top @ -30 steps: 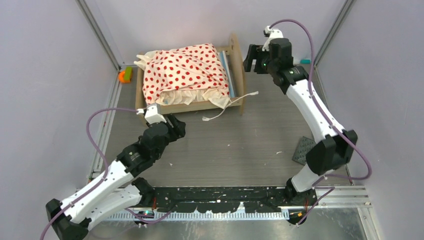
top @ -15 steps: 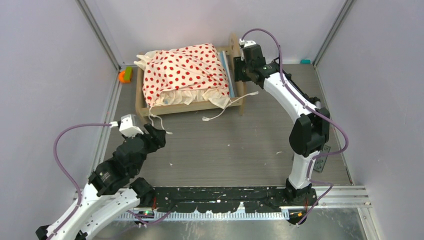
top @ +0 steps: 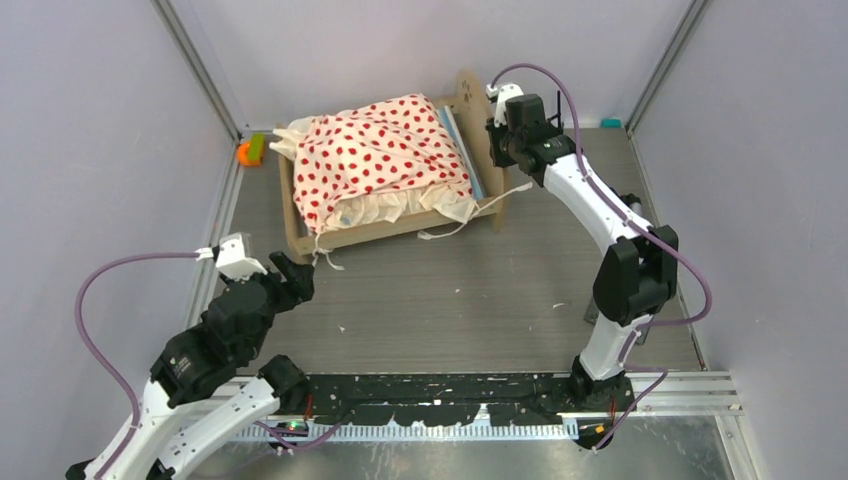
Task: Set up the pet bed
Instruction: Adjust the bed frame at the center of the board.
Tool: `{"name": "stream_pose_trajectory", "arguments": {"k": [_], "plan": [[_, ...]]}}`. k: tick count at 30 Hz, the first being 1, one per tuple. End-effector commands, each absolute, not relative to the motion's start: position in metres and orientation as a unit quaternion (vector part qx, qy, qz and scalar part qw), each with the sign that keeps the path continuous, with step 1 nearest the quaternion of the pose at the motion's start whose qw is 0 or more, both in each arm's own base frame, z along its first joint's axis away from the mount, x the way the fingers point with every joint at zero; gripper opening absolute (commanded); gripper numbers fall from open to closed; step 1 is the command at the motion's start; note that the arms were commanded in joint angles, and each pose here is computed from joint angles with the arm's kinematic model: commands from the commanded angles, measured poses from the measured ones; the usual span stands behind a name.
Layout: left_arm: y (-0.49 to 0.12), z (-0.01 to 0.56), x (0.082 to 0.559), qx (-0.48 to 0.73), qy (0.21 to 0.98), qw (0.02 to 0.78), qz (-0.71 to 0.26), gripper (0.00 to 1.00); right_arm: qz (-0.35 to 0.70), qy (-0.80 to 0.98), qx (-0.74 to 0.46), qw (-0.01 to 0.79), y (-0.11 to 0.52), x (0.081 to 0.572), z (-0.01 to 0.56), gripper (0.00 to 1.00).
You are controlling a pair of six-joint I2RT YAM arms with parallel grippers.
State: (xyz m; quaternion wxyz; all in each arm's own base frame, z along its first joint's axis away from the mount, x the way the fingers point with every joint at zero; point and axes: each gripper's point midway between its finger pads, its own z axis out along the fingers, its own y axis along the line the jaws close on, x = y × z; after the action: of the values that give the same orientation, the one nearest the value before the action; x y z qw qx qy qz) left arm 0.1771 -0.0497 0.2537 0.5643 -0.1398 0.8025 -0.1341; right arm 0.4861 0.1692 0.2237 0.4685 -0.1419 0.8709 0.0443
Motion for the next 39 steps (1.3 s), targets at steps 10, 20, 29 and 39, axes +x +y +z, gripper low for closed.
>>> {"name": "stream_pose_trajectory", "arguments": {"k": [10,20,29,39], "plan": [[-0.030,0.273,0.170,-0.143,0.795,0.580,-0.109,0.71,0.108,0.718,-0.430,0.536,0.184,0.423,0.277,0.00],[-0.032,0.287,0.183,-0.110,0.801,0.585,-0.061,0.80,0.114,0.678,-0.454,0.567,0.166,0.462,0.282,0.08],[-0.047,0.330,0.216,-0.069,0.788,0.611,-0.012,0.86,0.130,0.714,-0.225,0.650,0.144,0.480,0.361,0.66],[-0.068,0.301,0.229,-0.027,0.830,0.557,0.010,0.88,0.114,0.844,0.153,0.501,0.085,0.375,0.336,0.79]]}}
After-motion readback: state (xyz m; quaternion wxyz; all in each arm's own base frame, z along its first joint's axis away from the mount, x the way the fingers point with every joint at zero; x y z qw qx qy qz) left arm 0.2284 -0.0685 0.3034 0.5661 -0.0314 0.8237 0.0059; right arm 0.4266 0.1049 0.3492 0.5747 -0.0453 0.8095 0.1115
